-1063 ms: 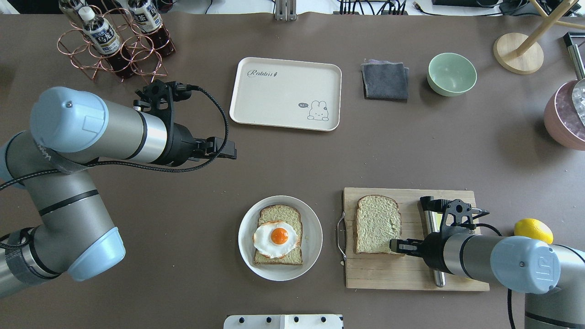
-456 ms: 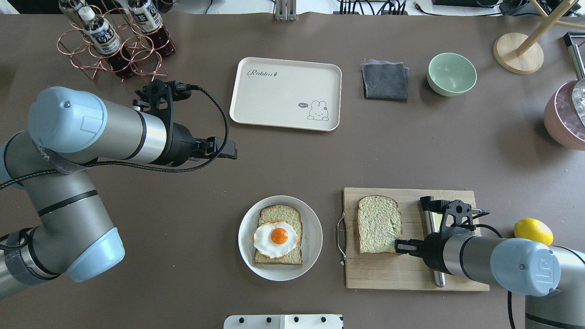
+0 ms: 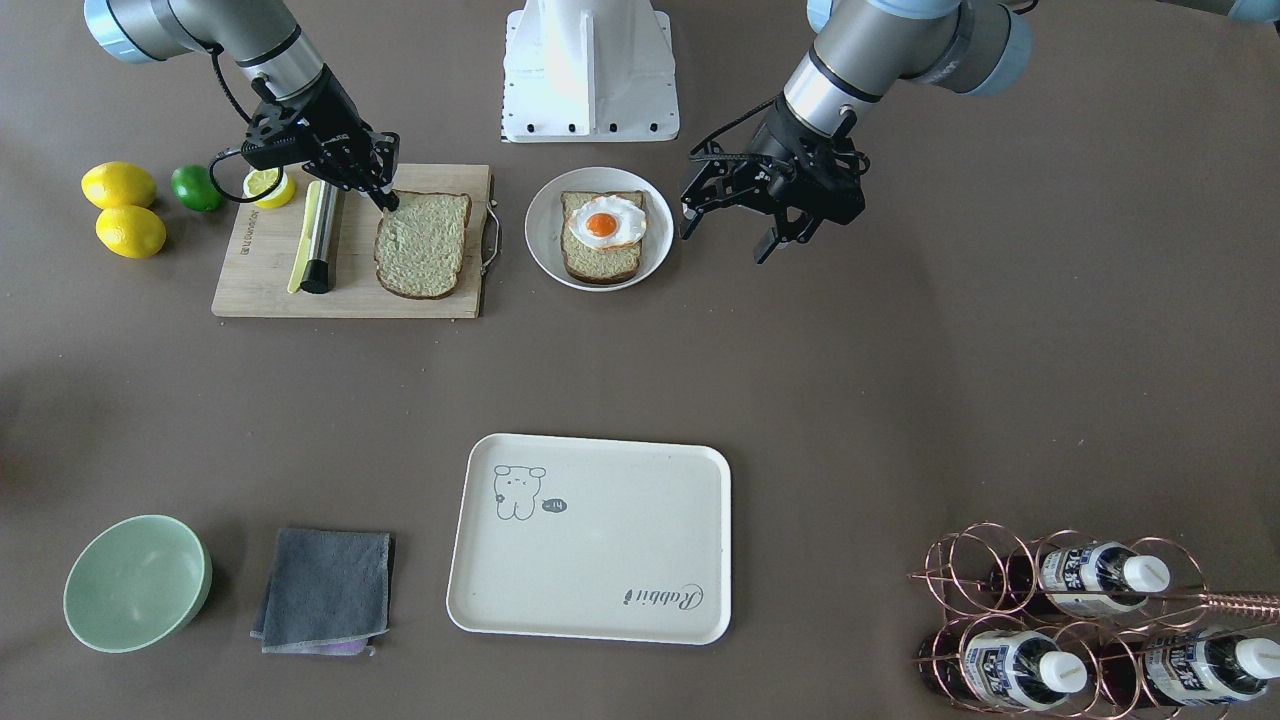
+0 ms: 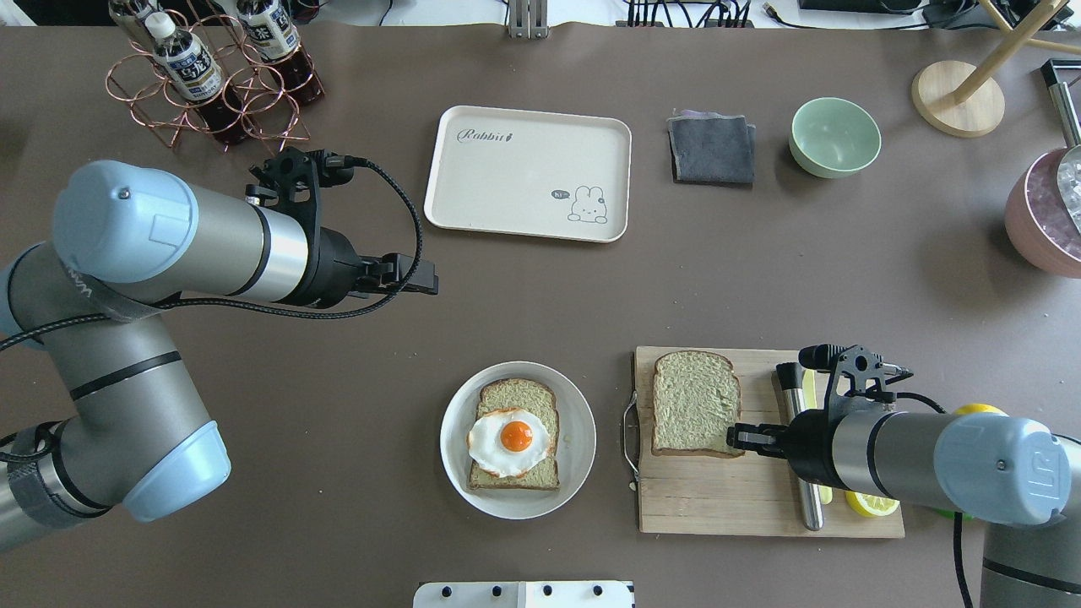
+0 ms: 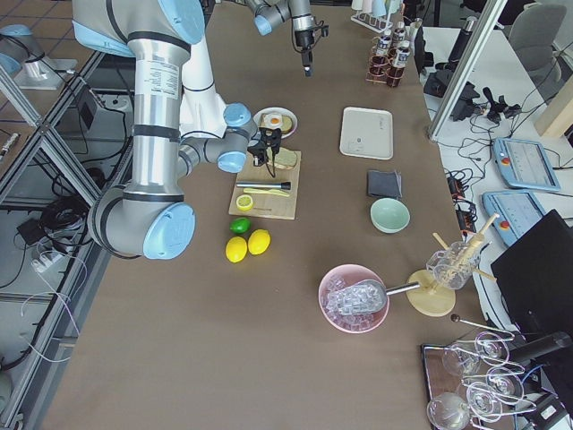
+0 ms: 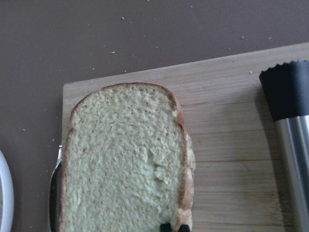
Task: Make sandwich and place on tray
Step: 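Grasp the plain bread slice with the right gripper, then carry the bread slice with the right gripper and lay it on the egg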
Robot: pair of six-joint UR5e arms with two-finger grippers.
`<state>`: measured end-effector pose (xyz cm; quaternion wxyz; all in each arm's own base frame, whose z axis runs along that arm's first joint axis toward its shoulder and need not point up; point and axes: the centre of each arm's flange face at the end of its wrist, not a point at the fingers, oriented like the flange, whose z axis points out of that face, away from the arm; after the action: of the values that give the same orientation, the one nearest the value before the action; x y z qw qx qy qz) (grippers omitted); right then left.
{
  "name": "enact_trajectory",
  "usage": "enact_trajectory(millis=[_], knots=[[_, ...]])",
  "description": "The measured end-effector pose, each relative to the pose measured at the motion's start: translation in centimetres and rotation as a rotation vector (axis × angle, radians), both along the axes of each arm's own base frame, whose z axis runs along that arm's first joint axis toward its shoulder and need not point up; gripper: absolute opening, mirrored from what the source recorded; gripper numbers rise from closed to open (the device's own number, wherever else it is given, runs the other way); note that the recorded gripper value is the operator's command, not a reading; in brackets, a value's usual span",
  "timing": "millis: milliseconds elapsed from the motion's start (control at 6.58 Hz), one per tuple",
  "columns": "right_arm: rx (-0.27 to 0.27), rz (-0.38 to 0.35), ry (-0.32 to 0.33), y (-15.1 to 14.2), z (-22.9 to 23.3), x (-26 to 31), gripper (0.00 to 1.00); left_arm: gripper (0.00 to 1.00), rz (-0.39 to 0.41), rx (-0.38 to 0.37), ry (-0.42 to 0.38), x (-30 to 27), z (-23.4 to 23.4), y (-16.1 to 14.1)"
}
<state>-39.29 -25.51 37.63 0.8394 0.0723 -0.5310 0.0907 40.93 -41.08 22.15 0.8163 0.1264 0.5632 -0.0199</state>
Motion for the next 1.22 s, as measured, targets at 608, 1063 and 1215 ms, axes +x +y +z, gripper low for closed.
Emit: enact_trajectory(millis=[608,1063,1215], knots=[[0.044,-0.02,-0.144,-0.5,-7.5,-3.1,0.0,0.98,0.002,-0.003,-0.004,0.1,0.2,-0.1],[0.076,-0.038,-0.143,0.4,-13.0,-10.5,0.0,0.98,0.004,-0.006,-0.015,0.4,0.7,-0.2],[0.085,-0.037,-0.135,1.0,-13.8,-12.7,0.0,0.98,0.005,-0.006,-0.017,0.5,0.8,-0.2]])
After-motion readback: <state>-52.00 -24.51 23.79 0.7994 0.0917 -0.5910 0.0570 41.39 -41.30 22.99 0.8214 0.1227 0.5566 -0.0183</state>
